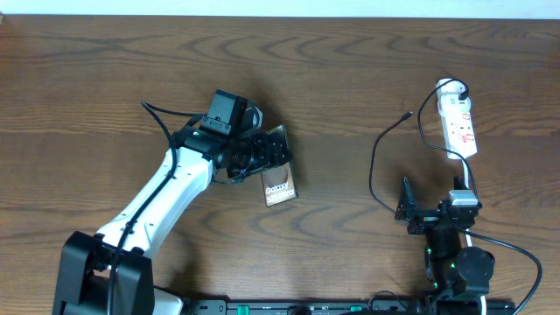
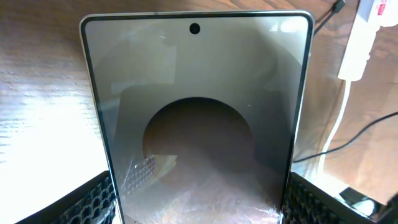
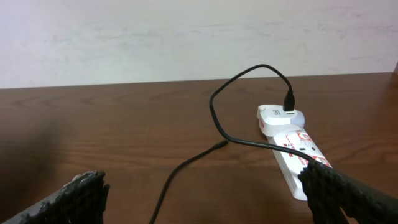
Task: Plug charger to phone and switch on socket
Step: 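Lift the phone with the left gripper and tilt it upright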
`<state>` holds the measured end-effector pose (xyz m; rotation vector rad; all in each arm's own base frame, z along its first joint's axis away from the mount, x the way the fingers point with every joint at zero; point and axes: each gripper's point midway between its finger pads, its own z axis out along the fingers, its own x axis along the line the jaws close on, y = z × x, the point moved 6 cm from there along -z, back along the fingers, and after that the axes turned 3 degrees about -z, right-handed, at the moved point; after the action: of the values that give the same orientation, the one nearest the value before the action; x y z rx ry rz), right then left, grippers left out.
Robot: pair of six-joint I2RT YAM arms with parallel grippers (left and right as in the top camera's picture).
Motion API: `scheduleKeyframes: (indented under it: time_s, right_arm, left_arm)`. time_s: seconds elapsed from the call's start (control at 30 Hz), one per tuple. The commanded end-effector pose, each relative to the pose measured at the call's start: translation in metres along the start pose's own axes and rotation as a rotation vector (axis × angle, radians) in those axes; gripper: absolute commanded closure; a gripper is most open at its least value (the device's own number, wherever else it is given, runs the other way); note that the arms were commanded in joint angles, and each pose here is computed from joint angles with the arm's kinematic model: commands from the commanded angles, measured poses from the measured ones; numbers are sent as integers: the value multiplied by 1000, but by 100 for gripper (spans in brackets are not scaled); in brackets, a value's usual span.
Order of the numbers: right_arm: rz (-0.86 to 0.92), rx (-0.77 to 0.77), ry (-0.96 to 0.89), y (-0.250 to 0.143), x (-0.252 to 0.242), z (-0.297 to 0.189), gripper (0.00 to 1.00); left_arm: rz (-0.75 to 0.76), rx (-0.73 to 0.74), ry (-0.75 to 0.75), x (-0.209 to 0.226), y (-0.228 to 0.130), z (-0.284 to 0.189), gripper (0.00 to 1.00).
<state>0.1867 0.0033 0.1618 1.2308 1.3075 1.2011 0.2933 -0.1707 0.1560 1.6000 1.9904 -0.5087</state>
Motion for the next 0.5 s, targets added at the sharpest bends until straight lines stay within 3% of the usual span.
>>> scheduleKeyframes:
  time_s: [0.0, 0.47]
  right_arm:
    - [-16, -3, 2, 0, 1, 0, 1]
    - [-16, -3, 1, 0, 1, 0, 1]
  left_arm:
    - [-26, 16, -69, -13, -5, -10, 41]
    - [-173, 105, -187, -18, -6, -18, 40]
